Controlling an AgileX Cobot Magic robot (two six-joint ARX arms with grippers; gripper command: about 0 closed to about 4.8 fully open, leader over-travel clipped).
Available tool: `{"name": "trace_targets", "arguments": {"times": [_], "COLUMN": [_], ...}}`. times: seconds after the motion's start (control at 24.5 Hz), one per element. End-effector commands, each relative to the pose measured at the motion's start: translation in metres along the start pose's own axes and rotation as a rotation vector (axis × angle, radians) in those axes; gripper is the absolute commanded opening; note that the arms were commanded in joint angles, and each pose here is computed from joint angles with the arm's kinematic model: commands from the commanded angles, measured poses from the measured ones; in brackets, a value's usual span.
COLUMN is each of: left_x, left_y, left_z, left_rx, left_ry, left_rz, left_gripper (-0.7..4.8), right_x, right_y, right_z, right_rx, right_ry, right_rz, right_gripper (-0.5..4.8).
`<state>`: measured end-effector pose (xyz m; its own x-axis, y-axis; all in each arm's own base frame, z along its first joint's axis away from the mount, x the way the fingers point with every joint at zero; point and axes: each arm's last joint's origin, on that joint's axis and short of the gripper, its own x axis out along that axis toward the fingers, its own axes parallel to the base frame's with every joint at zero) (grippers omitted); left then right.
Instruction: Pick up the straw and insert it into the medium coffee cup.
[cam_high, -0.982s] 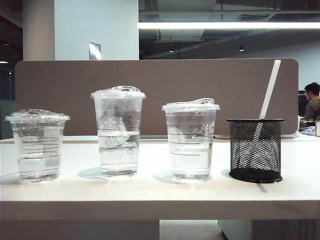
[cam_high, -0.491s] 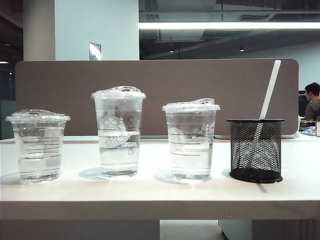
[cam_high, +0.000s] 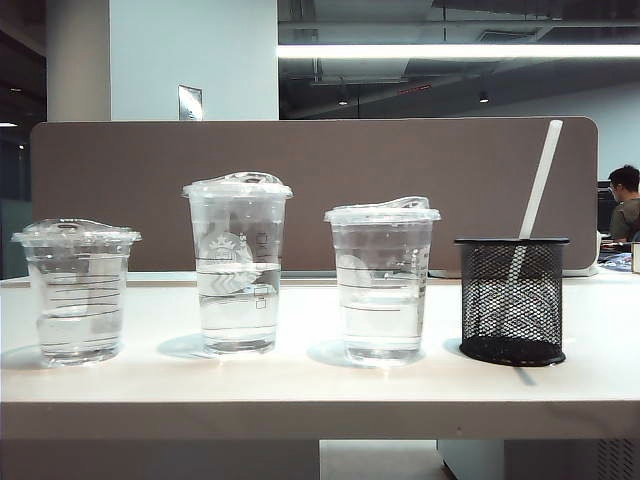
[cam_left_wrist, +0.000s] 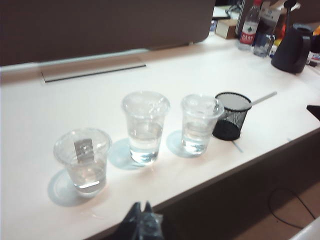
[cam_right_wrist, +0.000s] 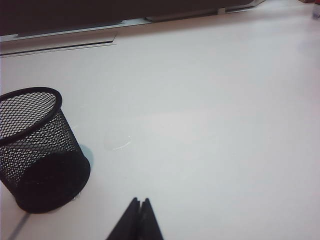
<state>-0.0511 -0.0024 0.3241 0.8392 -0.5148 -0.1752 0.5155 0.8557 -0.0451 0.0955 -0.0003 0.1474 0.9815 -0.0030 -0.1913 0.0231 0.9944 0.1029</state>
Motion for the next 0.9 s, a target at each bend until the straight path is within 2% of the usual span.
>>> {"name": "trace_targets", "arguments": {"times": [0.04, 0.29, 0.78, 0.9], "left_x": [0.0, 0.0, 0.0, 0.0], "left_y": [0.001, 0.001, 0.001, 0.001], "left_z": [0.002, -0.003, -0.003, -0.003], "left_rx": [0.0, -0.043, -0.044, -0.043], "left_ry": [-0.016, 0.035, 0.039, 0.036], "left_rz": [0.043, 0.045, 0.045, 0.045], "left_gripper": [-0.04, -0.04, -0.04, -0.04], "right_x": [0.0, 0.0, 0.0, -0.005], "right_y": [0.0, 0.0, 0.0, 0.001], "right_z": [0.001, 0.001, 0.001, 0.019], "right_rx": [0.002, 0.002, 0.004, 0.009], "right_ry": [-0.007, -0.007, -0.008, -0.099], "right_rz": [-0.003, -0.003, 0.002, -0.016], "right_gripper": [-0.01, 0.0, -0.01, -0.02]}}
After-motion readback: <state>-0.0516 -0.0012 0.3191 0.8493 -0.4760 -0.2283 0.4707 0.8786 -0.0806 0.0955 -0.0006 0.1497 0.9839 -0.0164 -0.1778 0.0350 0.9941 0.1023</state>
